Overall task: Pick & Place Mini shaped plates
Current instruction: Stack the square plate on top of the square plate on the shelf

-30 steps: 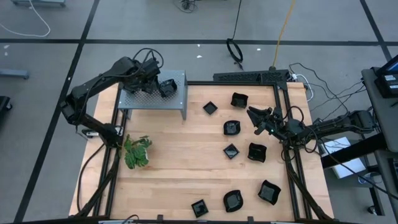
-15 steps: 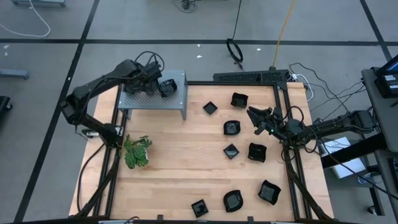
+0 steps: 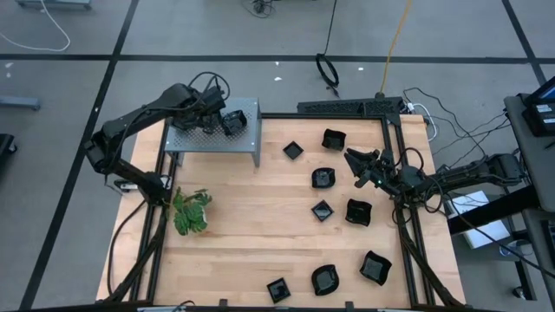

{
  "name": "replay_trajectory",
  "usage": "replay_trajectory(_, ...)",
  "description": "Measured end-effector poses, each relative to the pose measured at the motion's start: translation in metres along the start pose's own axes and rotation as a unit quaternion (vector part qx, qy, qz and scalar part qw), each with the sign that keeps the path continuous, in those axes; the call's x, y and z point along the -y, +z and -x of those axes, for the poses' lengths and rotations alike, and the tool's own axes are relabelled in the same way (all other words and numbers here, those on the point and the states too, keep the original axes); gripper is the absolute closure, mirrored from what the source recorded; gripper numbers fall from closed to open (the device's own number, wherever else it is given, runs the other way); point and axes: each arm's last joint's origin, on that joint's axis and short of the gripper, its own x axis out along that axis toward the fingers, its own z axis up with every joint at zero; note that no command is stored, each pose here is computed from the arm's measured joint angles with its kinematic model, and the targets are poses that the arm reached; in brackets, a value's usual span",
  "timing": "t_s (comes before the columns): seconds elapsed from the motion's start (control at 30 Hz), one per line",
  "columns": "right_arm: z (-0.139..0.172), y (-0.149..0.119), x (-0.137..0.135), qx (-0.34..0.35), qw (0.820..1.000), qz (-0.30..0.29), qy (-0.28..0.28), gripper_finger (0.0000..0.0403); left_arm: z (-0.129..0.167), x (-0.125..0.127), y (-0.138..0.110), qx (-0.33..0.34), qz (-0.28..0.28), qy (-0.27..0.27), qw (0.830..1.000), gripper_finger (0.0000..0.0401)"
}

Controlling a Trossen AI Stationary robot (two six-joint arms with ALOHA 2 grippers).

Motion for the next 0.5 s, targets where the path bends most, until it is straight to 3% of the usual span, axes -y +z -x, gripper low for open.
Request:
replay_trajectory(0.2,0.0000,0.0000,0.0000,0.000,1.000,0.000,0.000,0.0259,0.0001,0.0000,0.0000,0.001,0.009,0.000,1.000,0.0356)
replay_trajectory(0.5,0.0000,-0.0001,0.0001,0.000,1.000,0.000,0.000,0.0259,0.0019,0.0008,-0.0001,0.004,-0.002,-0.003,1.000,0.0224)
